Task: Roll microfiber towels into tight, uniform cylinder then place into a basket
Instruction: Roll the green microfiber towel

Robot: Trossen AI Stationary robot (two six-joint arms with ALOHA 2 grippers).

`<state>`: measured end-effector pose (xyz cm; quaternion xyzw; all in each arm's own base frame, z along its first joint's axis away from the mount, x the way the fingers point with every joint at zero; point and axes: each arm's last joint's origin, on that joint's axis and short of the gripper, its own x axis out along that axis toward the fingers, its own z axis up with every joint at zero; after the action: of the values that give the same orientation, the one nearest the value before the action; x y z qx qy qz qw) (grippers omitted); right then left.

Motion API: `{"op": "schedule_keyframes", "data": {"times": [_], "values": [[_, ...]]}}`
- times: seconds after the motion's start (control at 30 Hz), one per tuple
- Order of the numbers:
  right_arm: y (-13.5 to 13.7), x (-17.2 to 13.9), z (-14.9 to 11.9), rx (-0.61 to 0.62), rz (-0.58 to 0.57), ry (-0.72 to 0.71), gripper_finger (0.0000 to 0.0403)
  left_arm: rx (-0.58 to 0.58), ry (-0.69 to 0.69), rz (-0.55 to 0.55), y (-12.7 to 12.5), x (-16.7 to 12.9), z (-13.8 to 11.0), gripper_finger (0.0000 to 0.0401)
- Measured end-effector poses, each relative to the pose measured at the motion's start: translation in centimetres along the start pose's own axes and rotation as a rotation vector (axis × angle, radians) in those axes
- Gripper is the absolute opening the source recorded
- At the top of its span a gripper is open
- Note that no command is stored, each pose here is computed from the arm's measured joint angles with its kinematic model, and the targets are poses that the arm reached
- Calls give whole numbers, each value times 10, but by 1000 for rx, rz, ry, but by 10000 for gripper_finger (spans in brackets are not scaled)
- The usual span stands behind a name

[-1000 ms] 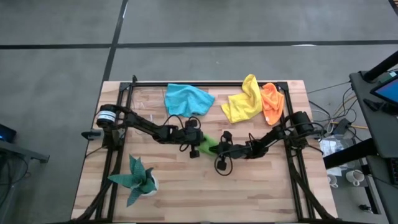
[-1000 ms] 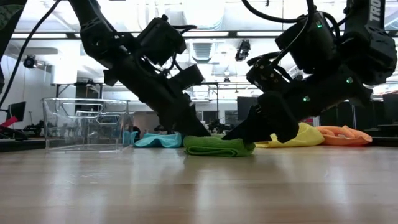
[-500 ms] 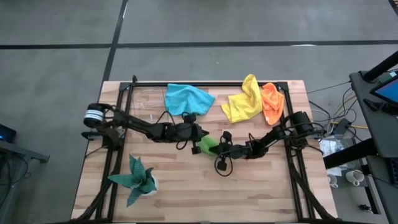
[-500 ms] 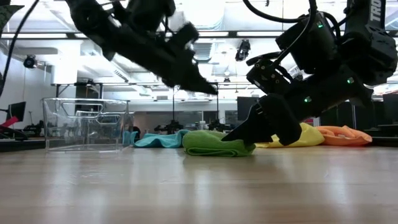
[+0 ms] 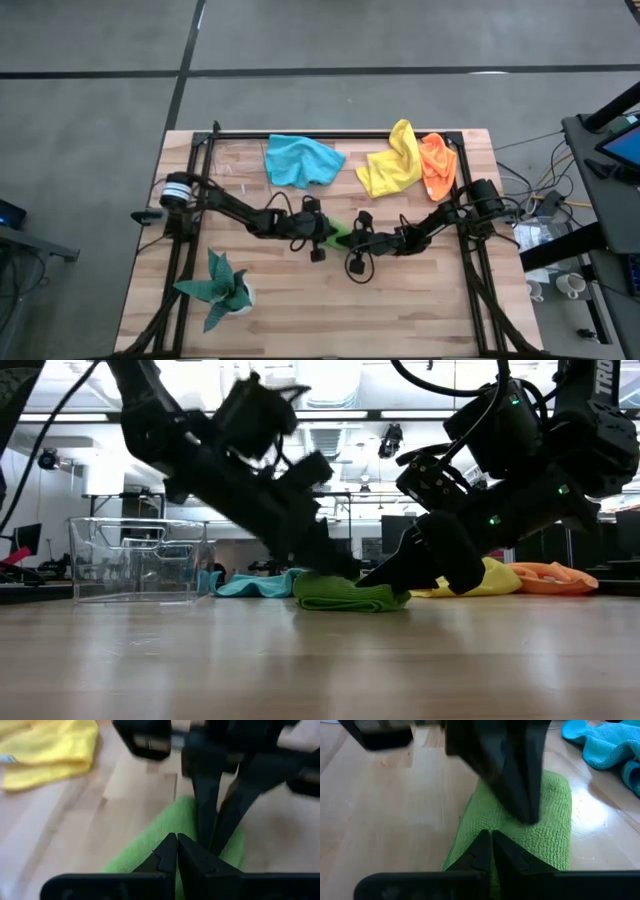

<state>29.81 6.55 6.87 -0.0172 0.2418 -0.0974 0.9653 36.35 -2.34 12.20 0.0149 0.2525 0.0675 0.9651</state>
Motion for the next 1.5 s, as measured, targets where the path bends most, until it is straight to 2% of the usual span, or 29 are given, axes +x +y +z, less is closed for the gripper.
{"op": "schedule_keyframes", "data": {"times": [0.53,0.77,0.87,1.2,1.33,1.5], "values": [[0,-1,3,-17,1,-2,9,15,38,20,1,1,-8,0],[-6,-21,30,-27,-17,-36,9,16,36,31,1,1,-8,0],[-10,-28,38,-17,-72,-68,8,15,37,37,2,1,-8,0],[-9,-22,26,22,-117,-42,8,20,48,39,2,1,-10,0],[-6,-21,21,32,-94,-23,8,20,48,39,2,1,-10,0],[5,-24,21,20,20,-13,8,30,43,31,2,1,-10,0]]}}
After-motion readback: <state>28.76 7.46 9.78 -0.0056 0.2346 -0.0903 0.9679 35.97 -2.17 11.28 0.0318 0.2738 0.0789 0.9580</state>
